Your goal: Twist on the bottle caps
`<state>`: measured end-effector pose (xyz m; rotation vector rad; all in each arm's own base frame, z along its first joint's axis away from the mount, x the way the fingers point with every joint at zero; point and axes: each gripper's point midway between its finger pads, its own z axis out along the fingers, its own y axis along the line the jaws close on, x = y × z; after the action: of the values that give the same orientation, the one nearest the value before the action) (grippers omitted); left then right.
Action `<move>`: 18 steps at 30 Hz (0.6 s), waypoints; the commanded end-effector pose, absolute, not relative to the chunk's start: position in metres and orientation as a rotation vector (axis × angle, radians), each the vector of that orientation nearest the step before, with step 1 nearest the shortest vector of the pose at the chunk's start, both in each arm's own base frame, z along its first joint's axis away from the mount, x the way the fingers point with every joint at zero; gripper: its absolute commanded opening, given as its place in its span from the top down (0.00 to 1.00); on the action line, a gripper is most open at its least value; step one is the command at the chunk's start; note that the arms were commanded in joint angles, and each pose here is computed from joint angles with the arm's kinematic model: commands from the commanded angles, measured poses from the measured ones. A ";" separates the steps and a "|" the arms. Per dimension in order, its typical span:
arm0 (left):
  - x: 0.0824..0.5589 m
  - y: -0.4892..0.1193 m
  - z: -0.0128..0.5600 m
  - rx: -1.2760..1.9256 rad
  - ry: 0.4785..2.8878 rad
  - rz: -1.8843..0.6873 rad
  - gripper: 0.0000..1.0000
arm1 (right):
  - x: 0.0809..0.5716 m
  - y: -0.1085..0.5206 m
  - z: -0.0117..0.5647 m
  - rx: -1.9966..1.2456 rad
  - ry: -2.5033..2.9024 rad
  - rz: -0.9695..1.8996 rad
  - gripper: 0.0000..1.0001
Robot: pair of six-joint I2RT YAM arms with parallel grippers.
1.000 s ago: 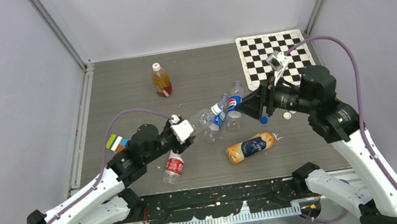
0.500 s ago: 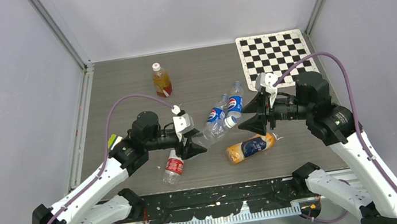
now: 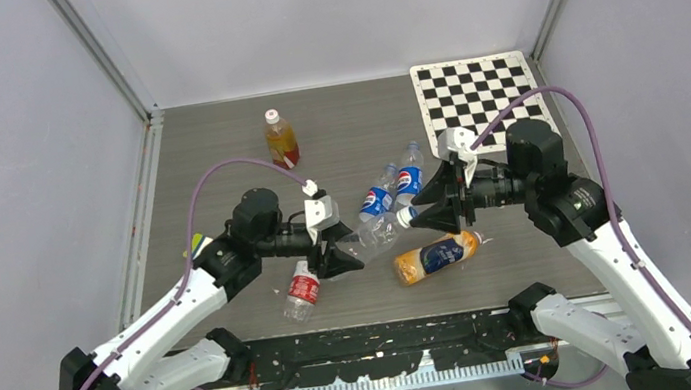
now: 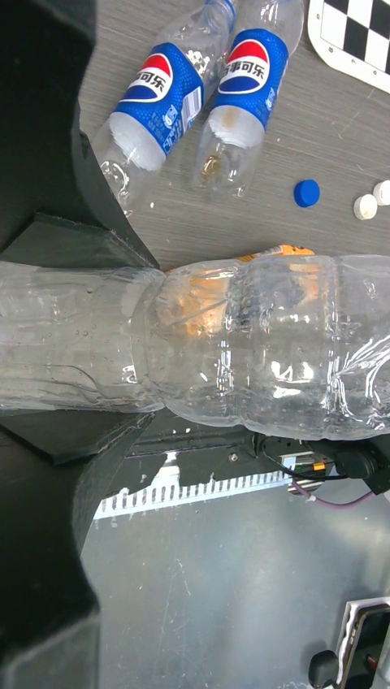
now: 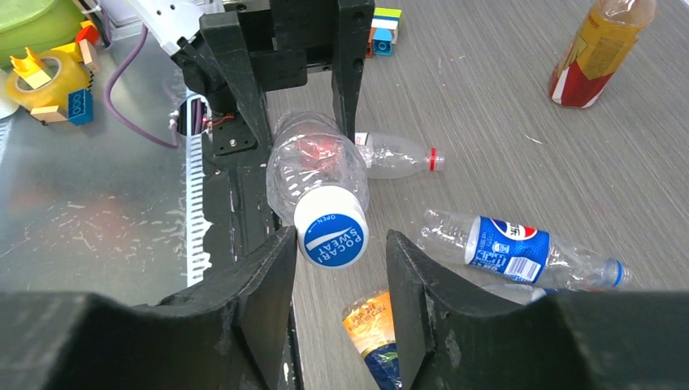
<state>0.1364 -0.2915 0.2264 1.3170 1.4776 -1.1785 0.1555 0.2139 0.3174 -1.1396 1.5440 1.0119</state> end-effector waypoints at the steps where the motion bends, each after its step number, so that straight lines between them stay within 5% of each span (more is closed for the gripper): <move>1: 0.134 -0.298 0.260 1.331 1.348 -1.210 1.00 | 0.155 0.220 0.335 -1.158 1.465 1.036 0.53; 12: 0.143 -0.297 0.266 1.343 1.323 -1.131 1.00 | 0.156 0.227 0.333 -1.121 1.542 1.139 0.98; 18: 0.178 -0.288 0.268 1.261 1.319 -0.836 1.00 | 0.173 0.225 0.323 -0.871 1.796 1.173 1.00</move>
<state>0.1510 -0.2871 0.2256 1.3160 1.4949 -1.0708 0.1652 0.2220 0.3157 -1.0434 1.6599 1.1165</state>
